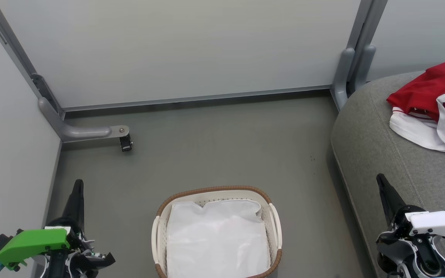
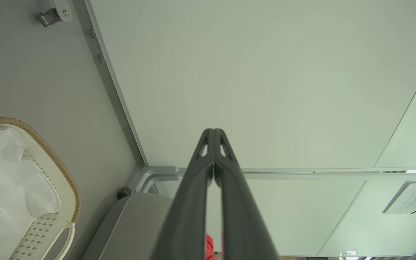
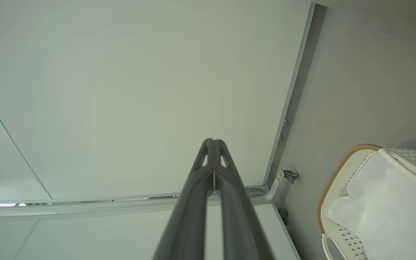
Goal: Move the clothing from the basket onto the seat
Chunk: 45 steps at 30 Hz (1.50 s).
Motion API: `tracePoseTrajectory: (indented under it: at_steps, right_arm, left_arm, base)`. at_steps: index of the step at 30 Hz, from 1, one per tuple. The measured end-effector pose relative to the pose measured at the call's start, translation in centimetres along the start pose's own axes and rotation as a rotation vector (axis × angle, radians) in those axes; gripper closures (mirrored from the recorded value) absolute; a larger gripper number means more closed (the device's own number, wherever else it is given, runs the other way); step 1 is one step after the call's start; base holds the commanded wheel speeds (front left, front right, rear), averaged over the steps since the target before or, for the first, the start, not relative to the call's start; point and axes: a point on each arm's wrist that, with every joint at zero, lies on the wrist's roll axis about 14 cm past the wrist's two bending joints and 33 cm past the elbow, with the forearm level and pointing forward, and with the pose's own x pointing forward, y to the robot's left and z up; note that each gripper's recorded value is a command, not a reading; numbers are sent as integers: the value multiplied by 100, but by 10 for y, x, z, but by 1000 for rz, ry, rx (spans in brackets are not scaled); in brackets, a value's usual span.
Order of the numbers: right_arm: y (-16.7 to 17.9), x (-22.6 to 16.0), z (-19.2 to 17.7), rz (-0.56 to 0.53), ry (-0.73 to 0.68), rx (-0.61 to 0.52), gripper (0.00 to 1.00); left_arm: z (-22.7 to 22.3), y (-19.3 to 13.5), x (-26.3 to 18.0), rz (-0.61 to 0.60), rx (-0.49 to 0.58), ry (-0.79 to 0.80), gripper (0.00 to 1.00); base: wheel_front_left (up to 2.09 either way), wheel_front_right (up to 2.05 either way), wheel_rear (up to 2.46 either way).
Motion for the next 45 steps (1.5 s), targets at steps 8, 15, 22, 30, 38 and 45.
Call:
tracePoseTrajectory:
  at_steps: [8,15,22,30,38,45]
  right_arm:
    - [0,0,0,0,0,0,100]
    - [0,0,0,0,0,0,100]
    - [0,0,0,0,0,0,100]
    - [0,0,0,0,0,0,100]
    - [0,0,0,0,0,0,100]
    - [0,0,0,0,0,0,100]
  left_arm:
    - [0,0,0,0,0,0,100]
    - [0,0,0,0,0,0,100]
    - [0,0,0,0,0,0,100]
    - [0,0,0,0,0,0,100]
    - [0,0,0,0,0,0,100]
    - [0,0,0,-1,0,0,100]
  base:
    - [0,0,0]
    - [0,0,0]
    - [0,0,0]
    - [0,0,0]
    - [0,0,0]
    - [0,0,0]
